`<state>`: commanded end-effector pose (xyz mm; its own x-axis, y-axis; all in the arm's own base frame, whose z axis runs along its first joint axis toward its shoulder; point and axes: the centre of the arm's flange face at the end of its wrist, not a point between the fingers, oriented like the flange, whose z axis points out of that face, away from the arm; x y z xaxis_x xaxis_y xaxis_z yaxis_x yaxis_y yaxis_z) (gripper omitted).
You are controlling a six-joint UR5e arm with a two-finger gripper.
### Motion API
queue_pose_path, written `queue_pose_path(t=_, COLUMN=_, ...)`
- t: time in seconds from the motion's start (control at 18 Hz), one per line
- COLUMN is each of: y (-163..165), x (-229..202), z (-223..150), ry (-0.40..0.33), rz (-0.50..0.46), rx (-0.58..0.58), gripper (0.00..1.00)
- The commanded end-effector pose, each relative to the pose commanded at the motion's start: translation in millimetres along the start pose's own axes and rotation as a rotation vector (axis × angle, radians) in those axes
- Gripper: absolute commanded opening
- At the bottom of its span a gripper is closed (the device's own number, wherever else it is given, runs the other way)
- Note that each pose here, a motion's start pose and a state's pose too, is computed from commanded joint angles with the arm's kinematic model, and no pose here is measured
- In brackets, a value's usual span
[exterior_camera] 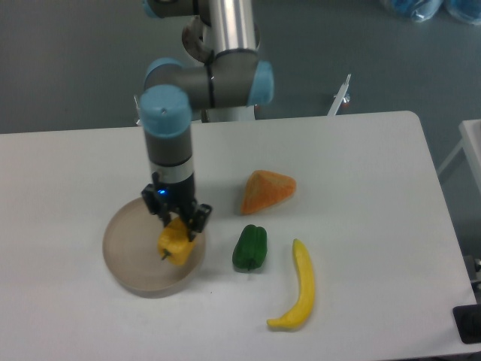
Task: Pick up the yellow pepper from the plate
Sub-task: 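Lift the yellow pepper off the plate and carry it sideways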
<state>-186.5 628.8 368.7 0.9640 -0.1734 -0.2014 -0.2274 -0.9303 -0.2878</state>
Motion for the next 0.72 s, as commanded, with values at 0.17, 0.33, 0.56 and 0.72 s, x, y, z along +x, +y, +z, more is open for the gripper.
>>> queue_pose_path(t=0.17, y=32.0, x=-52.2, z=-4.4, ry=-0.029, rz=0.029, rx=-0.022, gripper=0.39)
queue_pose_path(t=0.33, y=72.9, x=-107.6, z=-25.7, ry=-0.066, rz=0.098, rx=-0.04, gripper=0.39)
queue_pose_path(t=0.56, y=111.7, x=-157.5, z=-15.3, ry=-0.072, rz=0.142, rx=-0.072, gripper=0.39)
queue_pose_path(t=0.72, y=115.8, x=-178.0, z=-10.6, ry=-0.081, rz=0.145, rx=-0.074, gripper=0.39)
